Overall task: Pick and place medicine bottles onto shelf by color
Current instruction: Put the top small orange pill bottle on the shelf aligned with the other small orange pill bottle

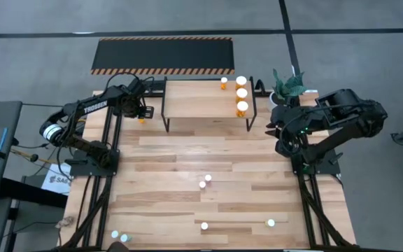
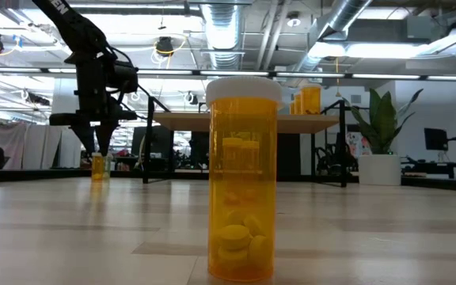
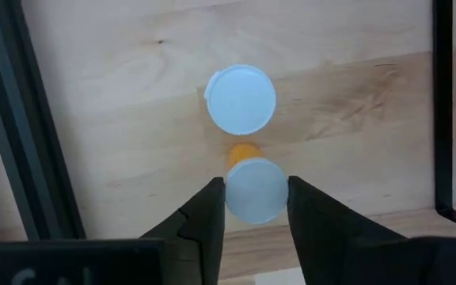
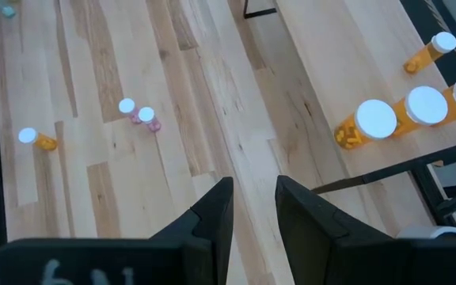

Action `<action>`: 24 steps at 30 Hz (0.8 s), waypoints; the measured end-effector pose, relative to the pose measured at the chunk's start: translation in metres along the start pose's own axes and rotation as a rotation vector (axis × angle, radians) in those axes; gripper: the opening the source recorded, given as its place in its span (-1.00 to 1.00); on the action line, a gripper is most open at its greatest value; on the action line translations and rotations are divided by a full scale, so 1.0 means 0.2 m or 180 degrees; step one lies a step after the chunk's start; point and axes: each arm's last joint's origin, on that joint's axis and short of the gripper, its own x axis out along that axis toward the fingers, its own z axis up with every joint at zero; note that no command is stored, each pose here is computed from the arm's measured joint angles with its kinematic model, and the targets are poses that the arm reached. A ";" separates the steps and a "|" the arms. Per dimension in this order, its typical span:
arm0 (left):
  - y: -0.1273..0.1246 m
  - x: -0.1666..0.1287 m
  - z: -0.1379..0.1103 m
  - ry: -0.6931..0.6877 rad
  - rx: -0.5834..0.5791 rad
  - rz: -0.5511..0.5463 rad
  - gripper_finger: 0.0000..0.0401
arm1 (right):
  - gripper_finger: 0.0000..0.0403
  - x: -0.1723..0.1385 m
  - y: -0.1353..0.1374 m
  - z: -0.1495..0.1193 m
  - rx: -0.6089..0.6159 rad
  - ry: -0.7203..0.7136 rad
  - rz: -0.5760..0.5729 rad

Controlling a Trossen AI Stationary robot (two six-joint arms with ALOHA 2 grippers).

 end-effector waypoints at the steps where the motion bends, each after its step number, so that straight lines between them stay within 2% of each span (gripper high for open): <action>1: 0.00 0.00 0.00 -0.0001 0.0001 0.0000 -0.48 | -0.41 0.00 0.00 0.00 0.0000 0.0000 0.0000; 8: 0.00 -0.01 -0.01 0.0125 0.0140 -0.0018 -0.49 | -0.41 0.00 0.00 0.00 0.0000 0.0002 0.0002; 13: 0.00 -0.10 -0.01 0.0187 0.0288 0.0021 -0.50 | -0.41 0.00 0.00 0.00 -0.0039 0.0003 0.0002; 24: -0.06 -0.54 -0.07 0.0107 0.0659 -0.0062 -0.50 | -0.41 0.00 0.00 0.00 -0.0079 0.0004 0.0003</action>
